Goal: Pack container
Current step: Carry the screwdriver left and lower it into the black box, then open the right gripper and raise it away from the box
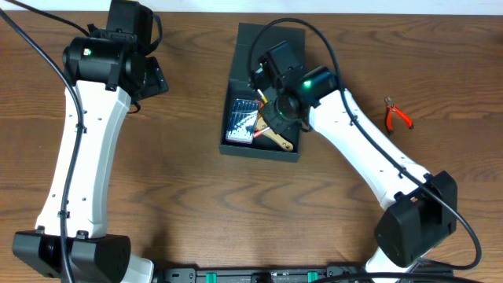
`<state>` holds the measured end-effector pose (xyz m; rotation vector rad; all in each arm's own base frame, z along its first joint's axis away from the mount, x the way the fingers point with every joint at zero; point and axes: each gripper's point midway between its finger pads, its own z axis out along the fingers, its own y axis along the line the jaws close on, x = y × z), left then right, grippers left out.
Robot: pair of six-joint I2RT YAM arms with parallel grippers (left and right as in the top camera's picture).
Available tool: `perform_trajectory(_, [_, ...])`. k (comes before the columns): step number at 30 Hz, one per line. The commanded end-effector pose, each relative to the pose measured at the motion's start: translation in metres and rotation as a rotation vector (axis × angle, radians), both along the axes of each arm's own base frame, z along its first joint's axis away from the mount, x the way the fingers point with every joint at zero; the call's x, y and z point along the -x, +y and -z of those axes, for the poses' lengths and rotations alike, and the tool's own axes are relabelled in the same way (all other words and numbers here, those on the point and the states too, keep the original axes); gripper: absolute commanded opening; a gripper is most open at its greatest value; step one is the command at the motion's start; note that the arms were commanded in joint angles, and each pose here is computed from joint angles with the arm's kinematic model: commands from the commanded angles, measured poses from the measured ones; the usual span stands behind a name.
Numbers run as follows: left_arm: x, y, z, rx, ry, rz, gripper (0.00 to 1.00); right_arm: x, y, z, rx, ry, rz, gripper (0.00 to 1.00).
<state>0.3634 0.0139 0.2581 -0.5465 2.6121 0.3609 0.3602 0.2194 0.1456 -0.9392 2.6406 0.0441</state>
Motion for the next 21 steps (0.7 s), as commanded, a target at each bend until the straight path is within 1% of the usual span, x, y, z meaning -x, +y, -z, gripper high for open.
perform_trajectory(1, [0.0, 0.003, 0.0, -0.007, 0.001, -0.015, 0.98, -0.002, 0.007, -0.006, 0.007, -0.026, -0.065, 0.01])
perform_trajectory(9, [0.0, 0.003, 0.0, -0.007, 0.001, -0.015, 0.98, 0.001, 0.005, 0.007, 0.016, -0.014, -0.07, 0.01])
perform_trajectory(21, [0.0, 0.003, 0.0, -0.007, 0.0, -0.015, 0.98, 0.021, -0.008, 0.059, 0.06, 0.059, -0.071, 0.01])
